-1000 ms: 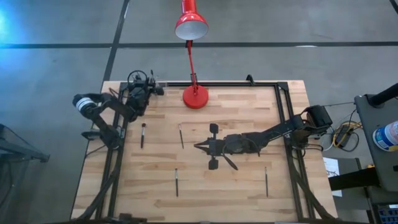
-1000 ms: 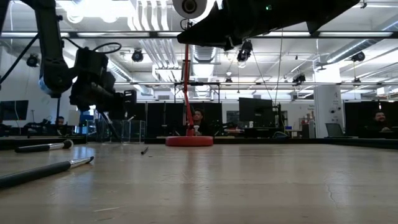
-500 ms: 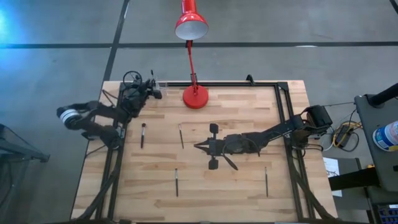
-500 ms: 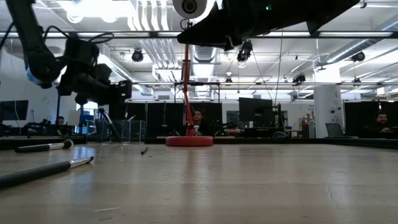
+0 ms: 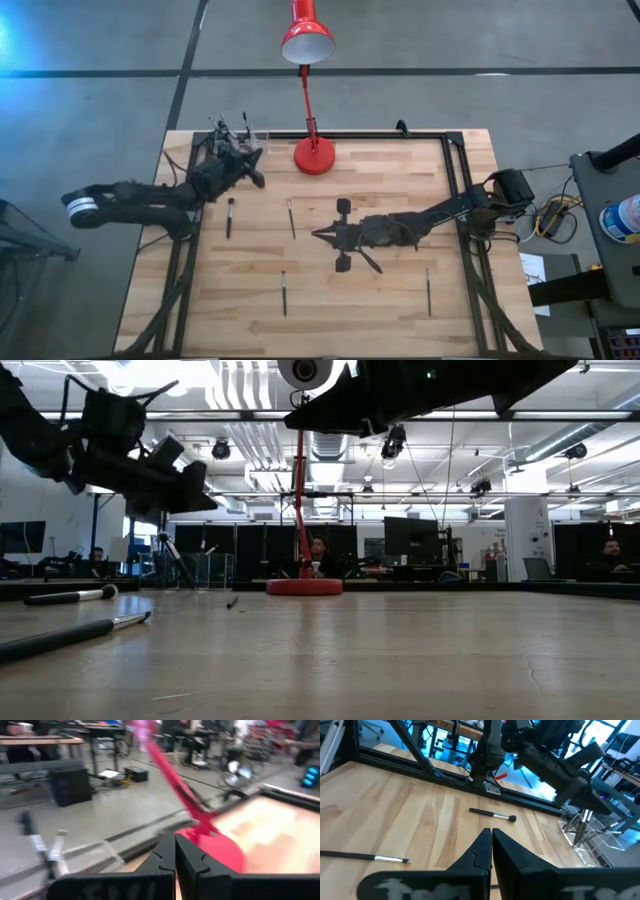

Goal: Pick & Place Makeup Supplies
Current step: Put the makeup brush into the transparent organizer

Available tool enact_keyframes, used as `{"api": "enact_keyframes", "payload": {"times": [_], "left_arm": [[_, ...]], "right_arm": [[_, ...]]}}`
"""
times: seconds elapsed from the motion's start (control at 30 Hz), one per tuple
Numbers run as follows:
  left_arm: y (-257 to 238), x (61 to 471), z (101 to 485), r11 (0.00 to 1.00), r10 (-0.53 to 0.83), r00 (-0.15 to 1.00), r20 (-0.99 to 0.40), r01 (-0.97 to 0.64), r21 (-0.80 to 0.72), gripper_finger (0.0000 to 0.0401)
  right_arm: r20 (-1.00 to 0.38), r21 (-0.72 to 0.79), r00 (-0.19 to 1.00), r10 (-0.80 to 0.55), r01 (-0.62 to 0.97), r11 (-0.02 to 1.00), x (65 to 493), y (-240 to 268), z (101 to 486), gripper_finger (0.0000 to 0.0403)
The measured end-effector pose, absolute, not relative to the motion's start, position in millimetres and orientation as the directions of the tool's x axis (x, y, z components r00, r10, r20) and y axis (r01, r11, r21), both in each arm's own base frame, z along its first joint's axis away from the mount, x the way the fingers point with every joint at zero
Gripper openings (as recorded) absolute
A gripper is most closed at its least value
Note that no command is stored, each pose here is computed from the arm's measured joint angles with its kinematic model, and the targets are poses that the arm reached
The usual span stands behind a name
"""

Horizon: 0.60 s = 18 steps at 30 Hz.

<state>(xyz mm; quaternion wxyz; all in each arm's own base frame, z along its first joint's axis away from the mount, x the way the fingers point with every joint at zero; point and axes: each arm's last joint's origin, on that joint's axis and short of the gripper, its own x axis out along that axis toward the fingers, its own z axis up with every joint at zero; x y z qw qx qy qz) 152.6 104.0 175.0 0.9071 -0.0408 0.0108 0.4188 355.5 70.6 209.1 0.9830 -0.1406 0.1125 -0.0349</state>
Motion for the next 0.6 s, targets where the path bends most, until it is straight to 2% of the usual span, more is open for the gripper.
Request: {"api": "enact_keyframes", "payload": {"times": [0.13, 0.4, 0.5, 0.6], "left_arm": [[81.2, 164.1, 176.0, 0.720, 0.688, 0.721, -0.082, -0.692, -0.049, 0.0000], [29.2, 177.6, 173.0, 0.805, 0.590, 0.800, -0.113, -0.593, -0.001, 0.0000], [11.3, 178.0, 167.7, 0.821, 0.564, 0.810, -0.162, -0.571, 0.004, 0.0000], [-4.3, 180.2, 164.8, 0.831, 0.537, 0.799, -0.270, -0.556, 0.006, 0.0000]], "right_arm": [[-0.211, -0.293, 0.971, -0.113, 0.047, 0.955, 356.4, 66.0, 209.1, 0.0009], [-0.210, -0.292, 0.970, -0.123, 0.058, 0.955, 357.2, 61.9, 209.2, 0.0009], [-0.210, -0.294, 0.970, -0.124, 0.059, 0.954, 357.3, 61.3, 209.2, 0.0009], [-0.209, -0.295, 0.970, -0.124, 0.058, 0.954, 357.3, 61.3, 209.3, 0.0009]]}}
